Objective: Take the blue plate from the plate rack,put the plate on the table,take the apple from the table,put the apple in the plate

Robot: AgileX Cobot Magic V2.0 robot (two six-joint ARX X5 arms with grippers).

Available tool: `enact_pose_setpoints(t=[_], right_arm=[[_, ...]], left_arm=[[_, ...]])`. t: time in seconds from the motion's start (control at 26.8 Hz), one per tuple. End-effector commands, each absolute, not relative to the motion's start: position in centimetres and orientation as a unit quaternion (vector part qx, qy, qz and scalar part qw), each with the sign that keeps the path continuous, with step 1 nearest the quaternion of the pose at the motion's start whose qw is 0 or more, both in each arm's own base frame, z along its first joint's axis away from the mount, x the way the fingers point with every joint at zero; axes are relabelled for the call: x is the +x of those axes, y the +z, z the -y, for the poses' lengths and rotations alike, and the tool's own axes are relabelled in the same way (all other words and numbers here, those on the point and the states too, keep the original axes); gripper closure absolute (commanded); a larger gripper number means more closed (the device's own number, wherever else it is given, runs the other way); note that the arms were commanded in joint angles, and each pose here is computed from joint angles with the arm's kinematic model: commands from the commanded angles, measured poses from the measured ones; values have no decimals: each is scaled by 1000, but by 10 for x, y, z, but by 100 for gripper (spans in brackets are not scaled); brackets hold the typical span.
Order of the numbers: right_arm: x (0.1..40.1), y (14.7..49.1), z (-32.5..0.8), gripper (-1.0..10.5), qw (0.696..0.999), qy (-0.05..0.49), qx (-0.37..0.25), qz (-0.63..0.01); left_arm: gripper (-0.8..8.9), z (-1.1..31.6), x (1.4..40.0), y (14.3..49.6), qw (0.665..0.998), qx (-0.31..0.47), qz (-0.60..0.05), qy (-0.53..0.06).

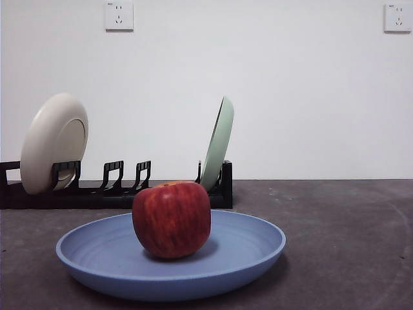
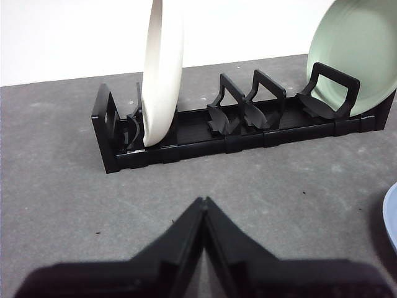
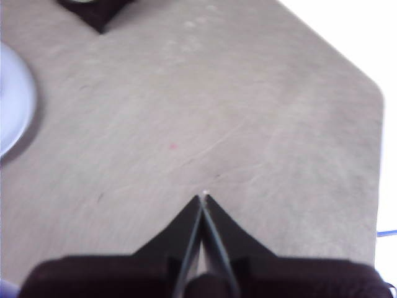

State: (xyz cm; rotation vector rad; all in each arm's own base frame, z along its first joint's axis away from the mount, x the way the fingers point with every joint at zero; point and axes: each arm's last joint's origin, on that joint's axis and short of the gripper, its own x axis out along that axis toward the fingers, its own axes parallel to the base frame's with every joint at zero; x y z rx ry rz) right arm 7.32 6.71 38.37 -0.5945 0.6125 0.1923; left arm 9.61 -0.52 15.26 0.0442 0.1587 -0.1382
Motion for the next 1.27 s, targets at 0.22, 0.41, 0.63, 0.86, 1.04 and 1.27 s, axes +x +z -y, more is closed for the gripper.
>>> enact_pose_setpoints(t=[0.22, 0.41, 0.63, 0.86, 1.04, 1.27], right_arm=[[105, 341, -38, 945, 993, 33, -47, -99], [102, 274, -18, 945, 997, 47, -16, -64], [100, 222, -9, 945, 996, 44, -8, -72], [101, 187, -5, 946, 998, 30, -21, -48], [101, 164, -4, 945, 999, 26, -30, -19], [97, 161, -3, 946, 998, 18, -49, -30]], left_arm=[[817, 5, 97, 149, 994, 22, -83, -66], [817, 5, 97, 149, 994, 22, -83, -66], [817, 5, 97, 149, 994, 22, -83, -66], [817, 5, 97, 149, 994, 22, -83, -66], [817, 5, 97, 149, 994, 22, -83, -66], [817, 5, 97, 149, 994, 22, -83, -66]])
